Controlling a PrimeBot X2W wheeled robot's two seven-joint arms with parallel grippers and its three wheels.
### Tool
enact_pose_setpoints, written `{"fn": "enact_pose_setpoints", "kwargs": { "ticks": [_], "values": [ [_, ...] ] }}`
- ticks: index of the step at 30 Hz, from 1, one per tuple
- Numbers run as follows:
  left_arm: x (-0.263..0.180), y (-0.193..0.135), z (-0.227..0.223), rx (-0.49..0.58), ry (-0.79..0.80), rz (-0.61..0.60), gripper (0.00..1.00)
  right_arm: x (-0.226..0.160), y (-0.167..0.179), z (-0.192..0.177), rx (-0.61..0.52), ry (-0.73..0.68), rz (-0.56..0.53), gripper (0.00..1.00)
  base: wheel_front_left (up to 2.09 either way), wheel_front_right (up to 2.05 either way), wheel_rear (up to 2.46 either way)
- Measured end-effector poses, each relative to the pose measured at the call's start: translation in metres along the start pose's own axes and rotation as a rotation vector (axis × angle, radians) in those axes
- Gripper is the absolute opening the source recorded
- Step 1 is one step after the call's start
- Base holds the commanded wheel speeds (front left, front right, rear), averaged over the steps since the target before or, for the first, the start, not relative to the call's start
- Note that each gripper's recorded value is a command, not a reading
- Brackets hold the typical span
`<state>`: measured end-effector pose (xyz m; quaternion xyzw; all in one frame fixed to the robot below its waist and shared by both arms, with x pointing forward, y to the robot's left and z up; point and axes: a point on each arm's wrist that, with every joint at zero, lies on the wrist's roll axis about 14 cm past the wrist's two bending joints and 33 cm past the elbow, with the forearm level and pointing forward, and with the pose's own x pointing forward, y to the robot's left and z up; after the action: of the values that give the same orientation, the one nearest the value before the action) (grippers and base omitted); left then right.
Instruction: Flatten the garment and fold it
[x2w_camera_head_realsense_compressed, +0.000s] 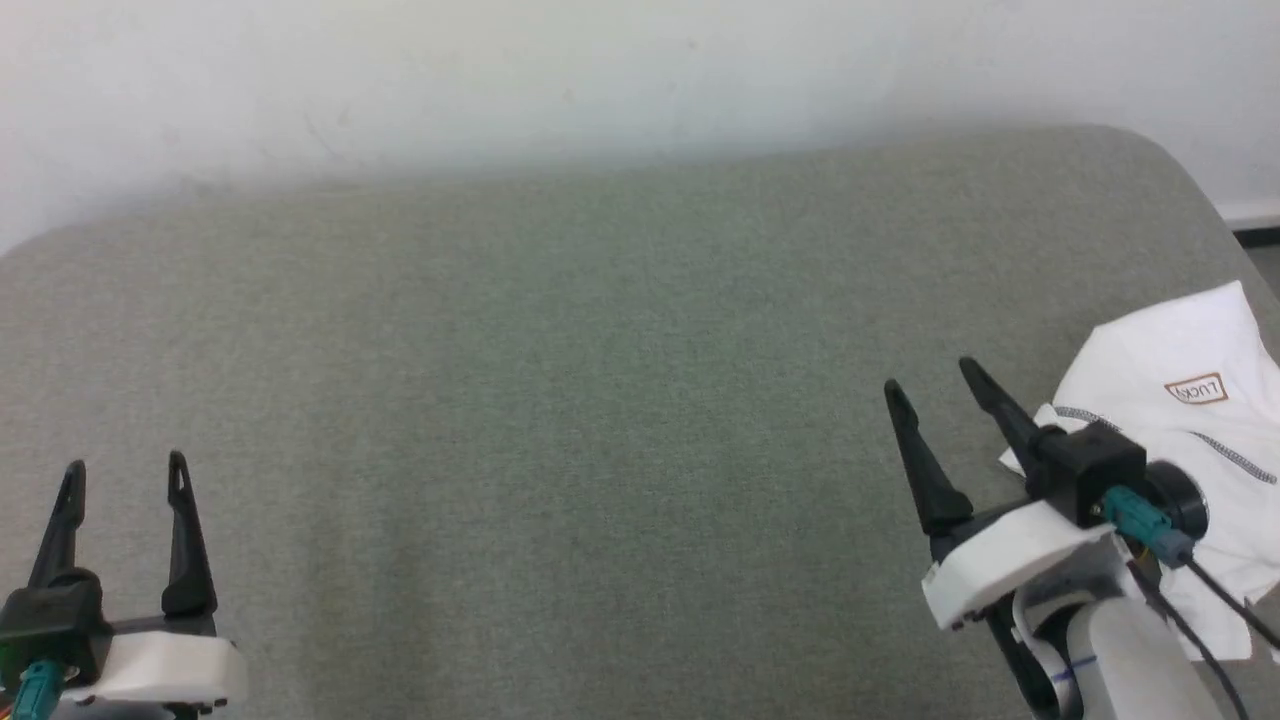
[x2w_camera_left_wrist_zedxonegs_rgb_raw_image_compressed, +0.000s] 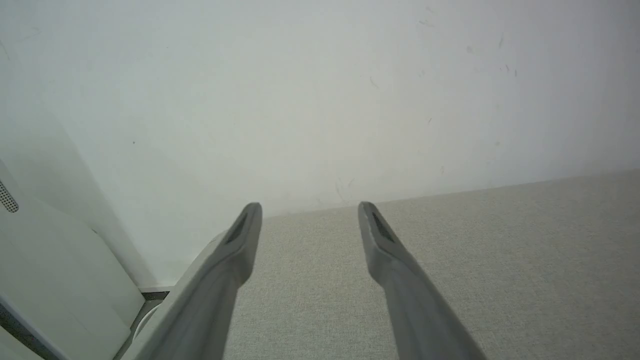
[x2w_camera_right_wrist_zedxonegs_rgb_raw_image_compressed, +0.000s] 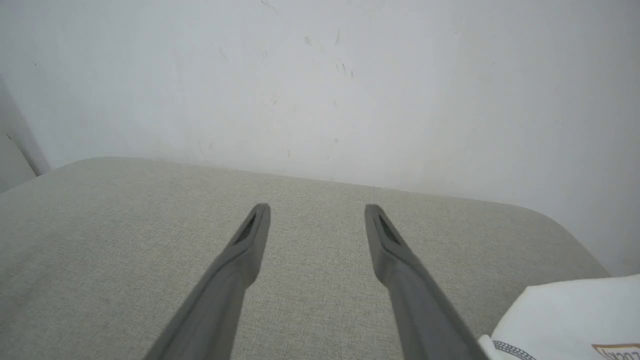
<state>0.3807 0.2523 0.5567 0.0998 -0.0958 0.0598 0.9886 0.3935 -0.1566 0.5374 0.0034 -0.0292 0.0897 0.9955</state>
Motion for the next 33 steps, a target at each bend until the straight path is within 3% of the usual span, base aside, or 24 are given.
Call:
{"fn": "enact_pose_setpoints", "kwargs": {
  "ticks": [5, 11, 28, 29, 33],
  "values": [
    [-0.014, 0.011, -0.010, 0.002, 0.041, -0.008, 1.00, -0.018, 0.008, -0.010, 0.029, 0.029, -0.005, 1.00, 0.00, 0.00, 0.00],
    [-0.040, -0.002, -0.033, -0.023, 0.131, -0.060, 1.00, -0.044, 0.007, -0.027, 0.033, 0.085, -0.039, 1.00, 0.00, 0.00, 0.00],
    [-0.049, -0.018, -0.031, -0.003, 0.176, -0.089, 1.00, -0.053, 0.017, -0.009, 0.017, 0.042, -0.026, 1.00, 0.00, 0.00, 0.00],
    [-0.049, -0.018, -0.031, -0.003, 0.177, -0.089, 0.00, -0.053, 0.016, -0.009, 0.017, 0.042, -0.026, 0.00, 0.00, 0.00, 0.00],
    [-0.049, -0.018, -0.031, -0.004, 0.178, -0.089, 0.00, -0.053, 0.017, -0.010, 0.016, 0.043, -0.025, 0.00, 0.00, 0.00, 0.00]
  ]
}}
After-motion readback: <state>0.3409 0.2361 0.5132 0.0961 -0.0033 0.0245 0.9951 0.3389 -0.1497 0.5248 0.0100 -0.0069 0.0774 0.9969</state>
